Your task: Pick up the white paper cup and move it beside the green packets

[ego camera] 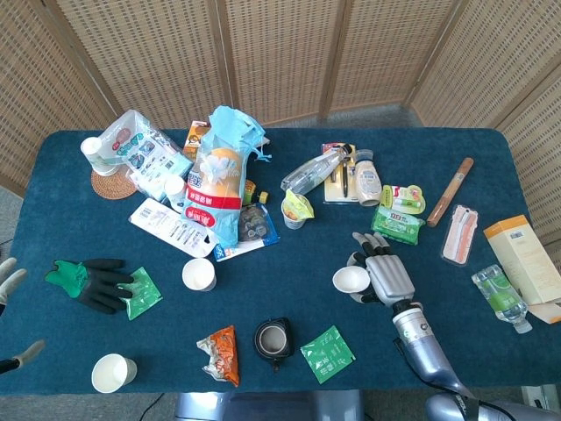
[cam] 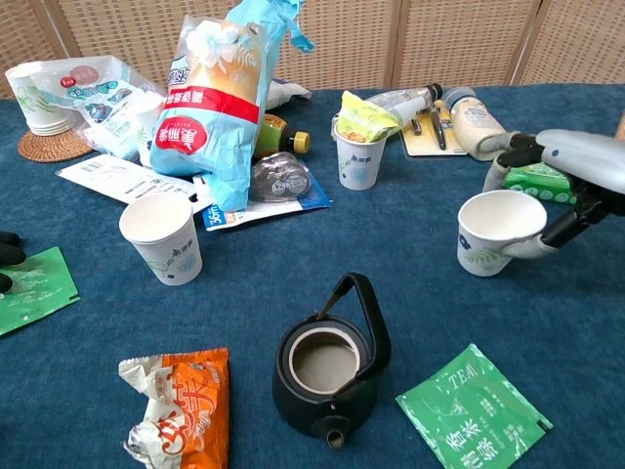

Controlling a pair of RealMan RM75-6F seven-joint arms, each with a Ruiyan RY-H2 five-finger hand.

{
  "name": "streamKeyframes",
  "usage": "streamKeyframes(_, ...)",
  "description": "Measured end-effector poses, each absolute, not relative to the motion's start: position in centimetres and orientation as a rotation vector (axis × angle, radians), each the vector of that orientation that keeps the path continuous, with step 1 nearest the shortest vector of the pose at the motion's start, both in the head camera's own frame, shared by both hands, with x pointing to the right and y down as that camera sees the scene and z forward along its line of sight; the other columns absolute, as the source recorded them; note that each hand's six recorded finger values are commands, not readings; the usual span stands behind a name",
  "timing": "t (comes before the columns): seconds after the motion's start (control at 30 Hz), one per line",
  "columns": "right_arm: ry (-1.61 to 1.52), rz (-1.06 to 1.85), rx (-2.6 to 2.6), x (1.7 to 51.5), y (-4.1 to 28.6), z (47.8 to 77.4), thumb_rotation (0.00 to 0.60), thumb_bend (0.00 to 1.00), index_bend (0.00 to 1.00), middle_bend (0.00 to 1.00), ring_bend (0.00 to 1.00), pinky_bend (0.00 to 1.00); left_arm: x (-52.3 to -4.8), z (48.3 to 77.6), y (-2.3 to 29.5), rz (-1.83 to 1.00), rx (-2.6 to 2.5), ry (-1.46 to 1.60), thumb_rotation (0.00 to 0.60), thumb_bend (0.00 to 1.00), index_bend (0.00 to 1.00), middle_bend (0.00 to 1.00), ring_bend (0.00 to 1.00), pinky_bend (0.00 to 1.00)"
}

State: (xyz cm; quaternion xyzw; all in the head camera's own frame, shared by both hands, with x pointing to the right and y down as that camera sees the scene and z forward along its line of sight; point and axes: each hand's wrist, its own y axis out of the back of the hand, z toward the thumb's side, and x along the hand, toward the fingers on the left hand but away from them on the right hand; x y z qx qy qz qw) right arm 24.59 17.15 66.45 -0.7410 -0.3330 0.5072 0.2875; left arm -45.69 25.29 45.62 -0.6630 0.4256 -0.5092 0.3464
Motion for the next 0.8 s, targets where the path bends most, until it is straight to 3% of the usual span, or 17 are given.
streamKeyframes(0.3, -0.735, 1.344, -1.713, 24.8, 16.7, 64.9, 0.600, 0.22, 0.42, 0.00, 0.00, 0.00, -45.5, 45.7, 25.3, -1.321, -1.716, 1.100, 0.600, 0.20, 0.00, 0.00, 0.00, 0.00)
streamKeyframes(0.8, -0.505, 1.476, -1.315, 26.5, 15.9, 65.7, 0.600, 0.19, 0.43, 0.00, 0.00, 0.00, -45.4, 45.9, 25.5, -1.320, -1.739, 1.082, 0.600, 0.20, 0.00, 0.00, 0.00, 0.00)
